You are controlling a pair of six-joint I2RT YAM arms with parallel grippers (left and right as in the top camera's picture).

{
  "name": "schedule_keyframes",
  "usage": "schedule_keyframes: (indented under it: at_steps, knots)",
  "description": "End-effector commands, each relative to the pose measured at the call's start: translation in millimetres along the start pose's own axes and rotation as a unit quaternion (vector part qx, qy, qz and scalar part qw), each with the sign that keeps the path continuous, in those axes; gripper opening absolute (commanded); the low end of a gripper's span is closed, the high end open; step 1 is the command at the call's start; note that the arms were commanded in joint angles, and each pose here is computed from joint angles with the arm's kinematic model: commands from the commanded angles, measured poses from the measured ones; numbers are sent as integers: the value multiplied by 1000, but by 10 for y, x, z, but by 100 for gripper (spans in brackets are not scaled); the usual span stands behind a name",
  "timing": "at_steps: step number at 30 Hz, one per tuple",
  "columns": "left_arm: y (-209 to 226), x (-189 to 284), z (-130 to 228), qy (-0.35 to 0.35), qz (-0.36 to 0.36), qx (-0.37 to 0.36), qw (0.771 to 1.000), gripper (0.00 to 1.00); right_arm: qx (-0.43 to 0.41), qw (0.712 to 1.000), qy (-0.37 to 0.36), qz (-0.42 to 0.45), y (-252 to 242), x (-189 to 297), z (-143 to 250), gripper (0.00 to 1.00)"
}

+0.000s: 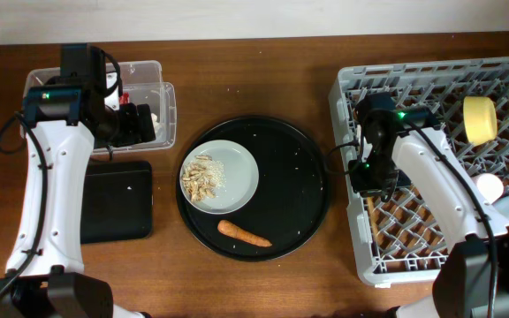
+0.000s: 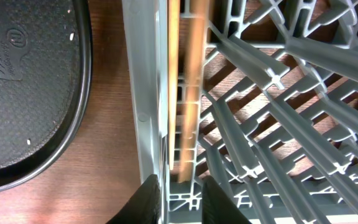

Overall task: Sort waste into correct bins and load items into the dishwasher rack
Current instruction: 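Grasp the second chopstick with the right gripper and put it in the rack, then move the left gripper to the carrot on the platter and grasp it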

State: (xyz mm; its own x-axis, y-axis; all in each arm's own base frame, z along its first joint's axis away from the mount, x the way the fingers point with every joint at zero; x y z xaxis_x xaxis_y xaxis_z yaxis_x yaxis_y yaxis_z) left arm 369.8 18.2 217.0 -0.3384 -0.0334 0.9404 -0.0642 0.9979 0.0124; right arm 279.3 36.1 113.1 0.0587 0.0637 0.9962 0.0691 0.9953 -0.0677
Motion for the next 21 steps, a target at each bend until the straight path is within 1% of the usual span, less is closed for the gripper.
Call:
schedule_keyframes:
  at_steps: [1,2,3,5,6,7,9,11,13,14,15,18,20,21]
  knots:
    - [-36,72,-22,-11,13,3,1000,98,-18,998,-57,-2,-118,313,-86,28]
    - [-71,74,-21,-10,24,3,1000,99,-33,996,-81,-7,-195,453,-113,31]
    - [-125,77,-20,-10,41,3,999,99,-59,992,-110,-17,-342,633,-114,40]
    - [-244,91,-26,-11,78,3,997,99,-85,988,-127,-37,-475,754,-62,61]
    - [-342,110,-41,-14,108,2,994,99,-92,986,-129,-48,-494,779,-41,68]
    - [-432,131,-43,-14,136,6,991,99,-93,984,-126,-79,-444,798,-27,82]
    - [-469,117,18,4,129,40,991,99,-56,984,-123,-120,-296,813,-25,86]
    - [-554,100,121,25,93,62,993,99,-55,983,-123,-122,-289,813,-29,87]
    - [-859,110,250,44,85,67,993,99,-55,983,-124,-122,-290,815,-35,87]
    - [-1118,84,408,68,88,81,990,99,-55,983,-125,-122,-289,815,-36,87]
    - [-1221,50,503,82,87,89,989,99,-55,983,-125,-122,-290,815,-36,87]
    - [-1579,-202,1037,150,64,121,979,99,-55,983,-124,-122,-289,815,-35,87]
    - [-1790,-419,1378,173,53,115,977,99,-56,983,-124,-122,-289,815,-35,87]
    - [-1850,-495,1492,178,50,115,976,99,-56,983,-124,-122,-289,813,-33,87]
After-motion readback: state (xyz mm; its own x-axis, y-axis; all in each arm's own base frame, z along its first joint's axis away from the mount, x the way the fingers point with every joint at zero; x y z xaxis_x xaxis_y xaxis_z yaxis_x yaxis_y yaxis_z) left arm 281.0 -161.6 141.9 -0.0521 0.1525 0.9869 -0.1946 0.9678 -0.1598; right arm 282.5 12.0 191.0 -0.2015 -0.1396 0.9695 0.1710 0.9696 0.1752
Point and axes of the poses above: each gripper's point midway between its finger pads, its own x axis back along the fingers, its own y axis along the line the jaws close on, z = x × y, the point moved 1 cm from there along x, back along the fingers, and after that the axes turned 7 degrees about -x, right-handed, at the moved point
